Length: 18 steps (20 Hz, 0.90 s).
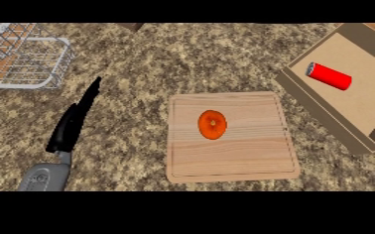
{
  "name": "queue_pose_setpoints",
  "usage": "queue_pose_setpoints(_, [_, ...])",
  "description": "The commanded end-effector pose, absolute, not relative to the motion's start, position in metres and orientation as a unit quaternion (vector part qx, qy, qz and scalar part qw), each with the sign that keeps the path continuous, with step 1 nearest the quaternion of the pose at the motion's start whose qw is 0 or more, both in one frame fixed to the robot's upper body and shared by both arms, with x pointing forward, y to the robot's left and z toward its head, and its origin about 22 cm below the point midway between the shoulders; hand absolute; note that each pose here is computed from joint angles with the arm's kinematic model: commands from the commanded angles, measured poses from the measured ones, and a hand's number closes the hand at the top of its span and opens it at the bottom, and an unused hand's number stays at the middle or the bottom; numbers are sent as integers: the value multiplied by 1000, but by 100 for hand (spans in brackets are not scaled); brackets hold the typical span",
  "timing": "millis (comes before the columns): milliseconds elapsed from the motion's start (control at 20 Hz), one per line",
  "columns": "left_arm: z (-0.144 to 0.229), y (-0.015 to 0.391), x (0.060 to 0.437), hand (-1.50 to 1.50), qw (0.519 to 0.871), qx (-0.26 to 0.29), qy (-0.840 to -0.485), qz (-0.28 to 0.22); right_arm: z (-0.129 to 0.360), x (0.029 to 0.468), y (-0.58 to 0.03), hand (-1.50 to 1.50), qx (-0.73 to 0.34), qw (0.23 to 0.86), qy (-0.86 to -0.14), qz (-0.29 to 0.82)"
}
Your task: Pick the can from the cutting board and place it in the cardboard box
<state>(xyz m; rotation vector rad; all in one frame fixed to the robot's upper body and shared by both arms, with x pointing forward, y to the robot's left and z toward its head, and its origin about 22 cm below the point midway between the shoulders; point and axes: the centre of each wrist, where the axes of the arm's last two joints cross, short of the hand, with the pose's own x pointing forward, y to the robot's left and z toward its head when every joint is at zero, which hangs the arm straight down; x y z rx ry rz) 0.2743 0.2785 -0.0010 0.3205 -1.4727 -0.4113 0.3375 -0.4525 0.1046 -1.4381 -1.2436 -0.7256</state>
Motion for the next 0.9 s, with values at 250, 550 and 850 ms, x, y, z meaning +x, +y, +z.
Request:
queue_pose_setpoints(250, [-1, 279, 278, 0, 710, 148, -664, -184, 68, 254, -496, -150, -631, 447, -530, -349])
queue_pose_setpoints(550, [-7, 285, 279, 0, 711, 153, -661, -185, 55, 212, -491, -150, -630, 444, -534, -348])
queue_pose_setpoints(850, [-16, 280, 265, 0, 707, 152, -664, -191, 41, 181, -485, -150, -630, 464, -527, -331])
